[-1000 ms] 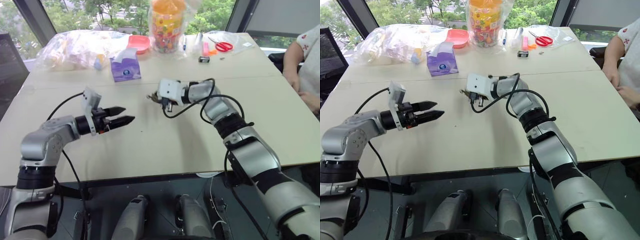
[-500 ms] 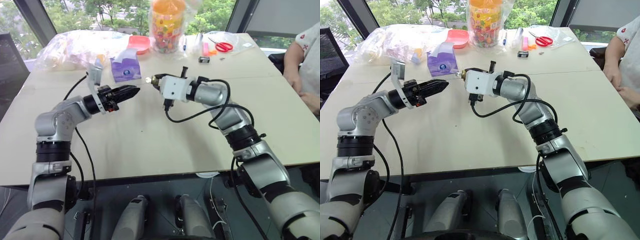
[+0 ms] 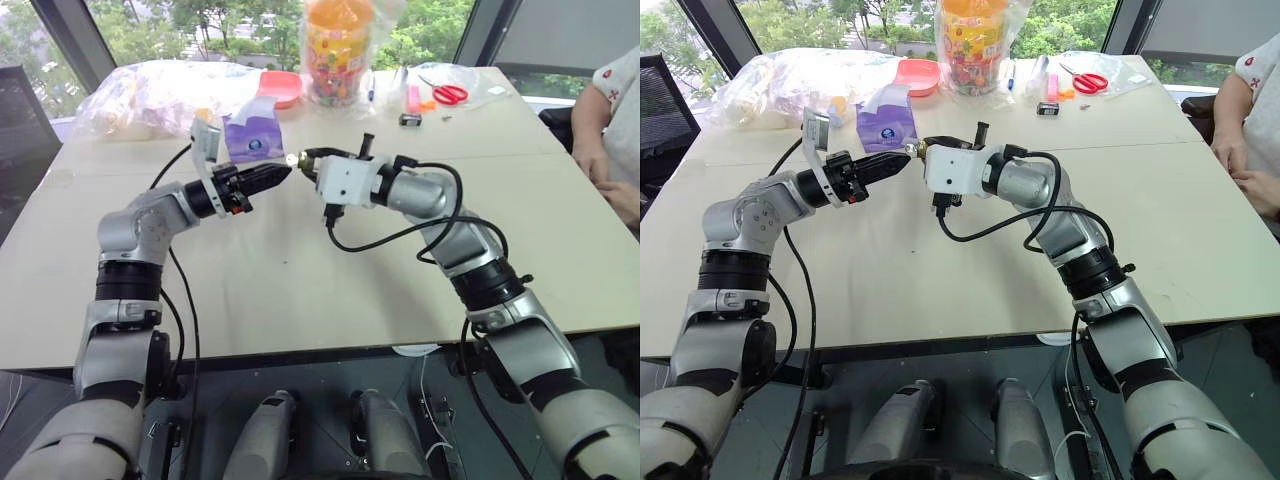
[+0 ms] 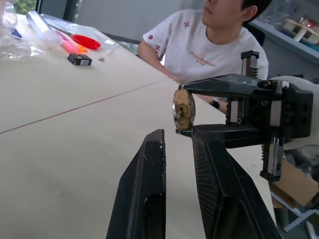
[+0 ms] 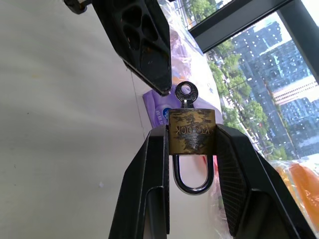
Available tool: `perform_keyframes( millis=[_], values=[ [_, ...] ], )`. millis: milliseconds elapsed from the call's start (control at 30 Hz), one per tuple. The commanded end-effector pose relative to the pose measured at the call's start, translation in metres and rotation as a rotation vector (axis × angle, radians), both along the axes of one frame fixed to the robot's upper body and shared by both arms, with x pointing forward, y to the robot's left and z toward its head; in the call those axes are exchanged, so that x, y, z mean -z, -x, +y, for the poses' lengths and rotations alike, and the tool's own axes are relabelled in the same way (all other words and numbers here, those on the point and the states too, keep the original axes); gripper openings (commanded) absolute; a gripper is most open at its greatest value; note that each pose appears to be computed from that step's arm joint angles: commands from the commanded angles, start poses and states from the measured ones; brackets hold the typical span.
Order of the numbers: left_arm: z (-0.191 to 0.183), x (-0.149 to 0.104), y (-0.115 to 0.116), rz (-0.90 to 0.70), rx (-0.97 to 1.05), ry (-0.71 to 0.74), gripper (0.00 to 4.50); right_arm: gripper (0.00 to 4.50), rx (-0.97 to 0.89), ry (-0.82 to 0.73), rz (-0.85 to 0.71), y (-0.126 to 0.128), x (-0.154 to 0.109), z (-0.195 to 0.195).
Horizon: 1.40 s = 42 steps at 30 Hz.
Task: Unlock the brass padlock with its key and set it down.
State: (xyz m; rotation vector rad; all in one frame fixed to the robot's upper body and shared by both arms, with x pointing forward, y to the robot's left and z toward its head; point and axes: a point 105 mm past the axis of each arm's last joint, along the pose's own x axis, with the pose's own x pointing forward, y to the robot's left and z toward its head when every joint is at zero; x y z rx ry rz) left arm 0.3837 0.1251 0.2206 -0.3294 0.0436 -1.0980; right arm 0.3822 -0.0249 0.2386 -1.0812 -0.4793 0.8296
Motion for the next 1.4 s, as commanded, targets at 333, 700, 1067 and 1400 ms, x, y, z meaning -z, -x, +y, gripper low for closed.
perform_keyframes(
  millis=[333, 700, 1067, 1400],
  values=[
    [-0.004, -0.022, -0.003, -0.069, 0.013, 0.042, 0.57, 0.7, -0.028, -0.02, -0.033, 0.009, -0.011, 0.005],
    [-0.01, -0.011, -0.005, -0.112, -0.005, -0.074, 0.04, 0.7, -0.048, -0.009, -0.023, 0.012, -0.008, 0.008],
    [-0.015, 0.002, -0.002, -0.596, 0.017, -0.611, 0.04, 0.7, -0.055, 0.025, 0.002, 0.013, -0.004, 0.007],
    [-0.006, 0.002, -0.006, -0.254, 0.038, -0.401, 0.04, 0.7, -0.053, 0.03, -0.011, 0.013, -0.007, 0.008]
  ],
)
